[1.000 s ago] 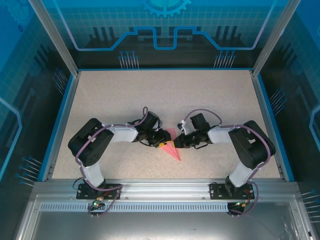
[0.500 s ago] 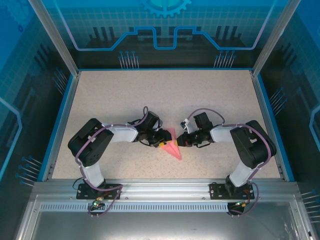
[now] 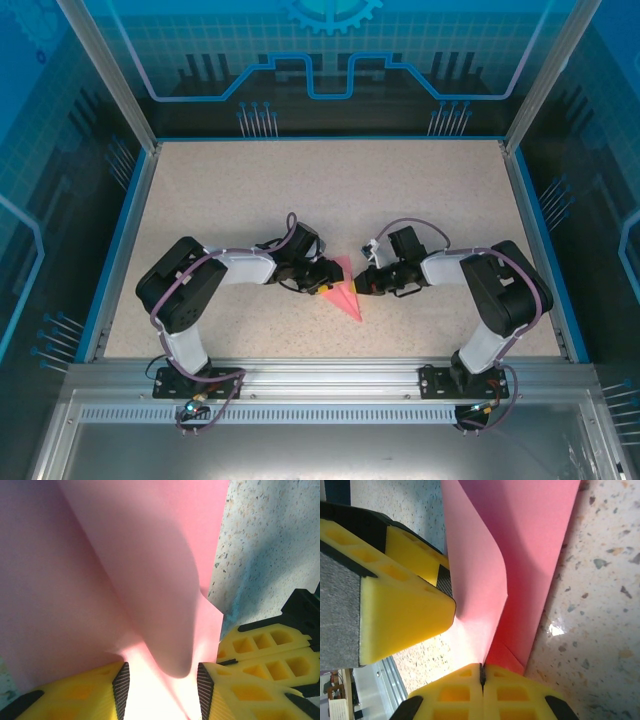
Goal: Fold a paper plane with a square sheet of paper (fold left side to right side)
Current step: Fourth fold the wing at the center of the table.
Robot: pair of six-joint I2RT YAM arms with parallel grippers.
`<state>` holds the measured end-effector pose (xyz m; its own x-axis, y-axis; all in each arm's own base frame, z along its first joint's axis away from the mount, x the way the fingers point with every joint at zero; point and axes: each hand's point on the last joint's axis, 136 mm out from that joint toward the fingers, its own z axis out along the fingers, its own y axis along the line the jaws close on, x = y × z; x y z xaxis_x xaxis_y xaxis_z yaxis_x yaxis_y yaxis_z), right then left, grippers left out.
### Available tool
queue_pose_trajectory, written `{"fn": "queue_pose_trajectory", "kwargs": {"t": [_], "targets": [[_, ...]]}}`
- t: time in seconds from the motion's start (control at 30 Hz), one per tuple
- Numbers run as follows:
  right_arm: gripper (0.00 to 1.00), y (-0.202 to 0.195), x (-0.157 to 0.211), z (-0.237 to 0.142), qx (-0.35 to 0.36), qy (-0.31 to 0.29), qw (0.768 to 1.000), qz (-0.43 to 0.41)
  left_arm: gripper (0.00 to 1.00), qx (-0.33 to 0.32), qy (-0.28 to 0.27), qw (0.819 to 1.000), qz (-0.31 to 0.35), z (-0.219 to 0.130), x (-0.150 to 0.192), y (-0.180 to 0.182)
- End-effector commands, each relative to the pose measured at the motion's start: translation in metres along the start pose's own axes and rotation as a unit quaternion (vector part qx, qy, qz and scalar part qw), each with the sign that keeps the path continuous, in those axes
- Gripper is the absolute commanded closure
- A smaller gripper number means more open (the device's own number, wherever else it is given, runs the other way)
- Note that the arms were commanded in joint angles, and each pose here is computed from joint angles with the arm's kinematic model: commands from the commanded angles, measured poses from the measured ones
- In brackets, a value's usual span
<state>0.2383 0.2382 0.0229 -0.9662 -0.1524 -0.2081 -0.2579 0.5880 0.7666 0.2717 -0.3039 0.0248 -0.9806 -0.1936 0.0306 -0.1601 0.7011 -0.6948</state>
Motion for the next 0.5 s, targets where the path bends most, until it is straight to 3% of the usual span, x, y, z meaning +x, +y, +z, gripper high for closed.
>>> {"fn": "queue_pose_trajectory", "kwargs": {"t": [0.0,0.47], "targets": [[0.98,-0.0051,0.0104,0.0009,-0.006,0.011,1.000,0.012,0.56,-0.025,0.005,1.000,-0.001,-0.0019,0.0061,0.0100],[0.97,-0.0001,0.0041,0.0040,-0.012,0.009,1.000,0.007,0.57,-0.023,0.005,1.000,0.001,-0.0015,0.0056,0.0086]]}}
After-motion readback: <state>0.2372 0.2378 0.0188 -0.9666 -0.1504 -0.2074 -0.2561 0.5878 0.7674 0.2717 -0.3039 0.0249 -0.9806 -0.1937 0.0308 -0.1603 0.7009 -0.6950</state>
